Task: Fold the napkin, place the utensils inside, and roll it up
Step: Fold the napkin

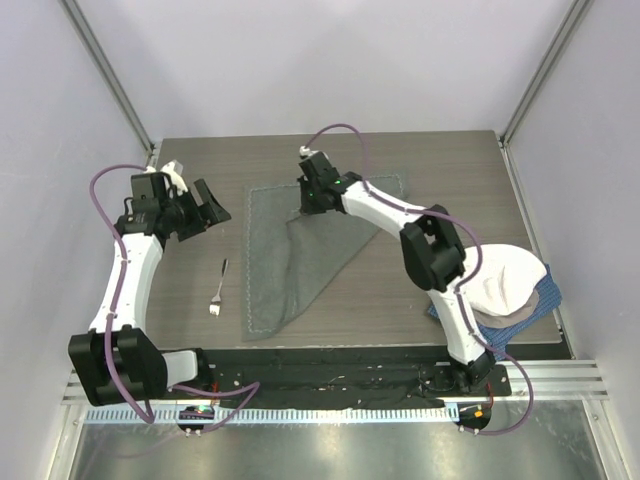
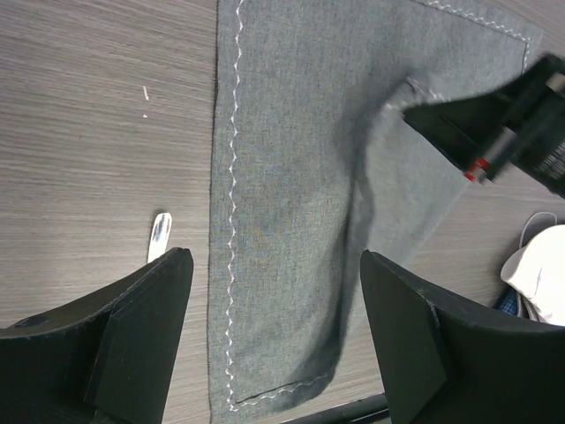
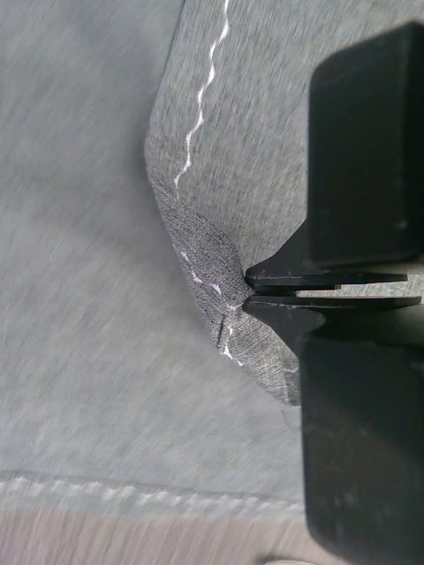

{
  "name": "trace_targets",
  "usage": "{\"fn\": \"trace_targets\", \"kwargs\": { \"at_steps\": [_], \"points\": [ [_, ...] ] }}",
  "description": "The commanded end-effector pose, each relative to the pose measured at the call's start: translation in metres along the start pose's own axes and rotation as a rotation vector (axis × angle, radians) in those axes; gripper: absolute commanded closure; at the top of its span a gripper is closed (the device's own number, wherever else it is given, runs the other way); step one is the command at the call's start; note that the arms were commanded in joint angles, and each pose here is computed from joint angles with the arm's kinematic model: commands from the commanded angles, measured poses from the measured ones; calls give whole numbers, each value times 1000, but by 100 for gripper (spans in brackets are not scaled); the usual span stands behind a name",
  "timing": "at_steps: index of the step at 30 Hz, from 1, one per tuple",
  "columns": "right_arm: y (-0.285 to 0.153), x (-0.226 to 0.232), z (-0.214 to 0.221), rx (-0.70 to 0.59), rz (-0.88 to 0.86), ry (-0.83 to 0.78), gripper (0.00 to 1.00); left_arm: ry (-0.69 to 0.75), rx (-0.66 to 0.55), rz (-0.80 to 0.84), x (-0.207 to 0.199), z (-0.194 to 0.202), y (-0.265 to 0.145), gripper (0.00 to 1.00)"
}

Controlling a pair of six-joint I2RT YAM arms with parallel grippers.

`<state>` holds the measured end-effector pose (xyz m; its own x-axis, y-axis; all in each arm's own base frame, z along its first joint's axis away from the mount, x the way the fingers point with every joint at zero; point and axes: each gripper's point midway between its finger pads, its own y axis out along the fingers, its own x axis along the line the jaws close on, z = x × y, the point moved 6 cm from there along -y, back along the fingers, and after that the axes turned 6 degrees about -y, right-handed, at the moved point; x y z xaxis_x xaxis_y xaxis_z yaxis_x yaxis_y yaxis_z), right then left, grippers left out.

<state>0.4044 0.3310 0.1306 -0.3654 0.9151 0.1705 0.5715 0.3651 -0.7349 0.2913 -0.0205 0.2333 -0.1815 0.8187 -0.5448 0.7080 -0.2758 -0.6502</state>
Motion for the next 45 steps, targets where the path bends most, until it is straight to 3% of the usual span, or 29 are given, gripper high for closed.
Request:
{"fn": "trace_targets", "kwargs": {
  "at_steps": [1,8,19,45],
  "points": [
    [12,37,-45,-120,-117,15,99,29,-18,24,0,-5,4,19],
    [35,69,-68,-240,-237,78,99,21,-11,19,1,-6,5,19],
    [48,85,-92,-344,-310,138,99,10,4,25,3,-5,7,19],
    [66,105,-115,-452,-451,237,99,-19,18,48,5,-5,10,20]
  ]
}}
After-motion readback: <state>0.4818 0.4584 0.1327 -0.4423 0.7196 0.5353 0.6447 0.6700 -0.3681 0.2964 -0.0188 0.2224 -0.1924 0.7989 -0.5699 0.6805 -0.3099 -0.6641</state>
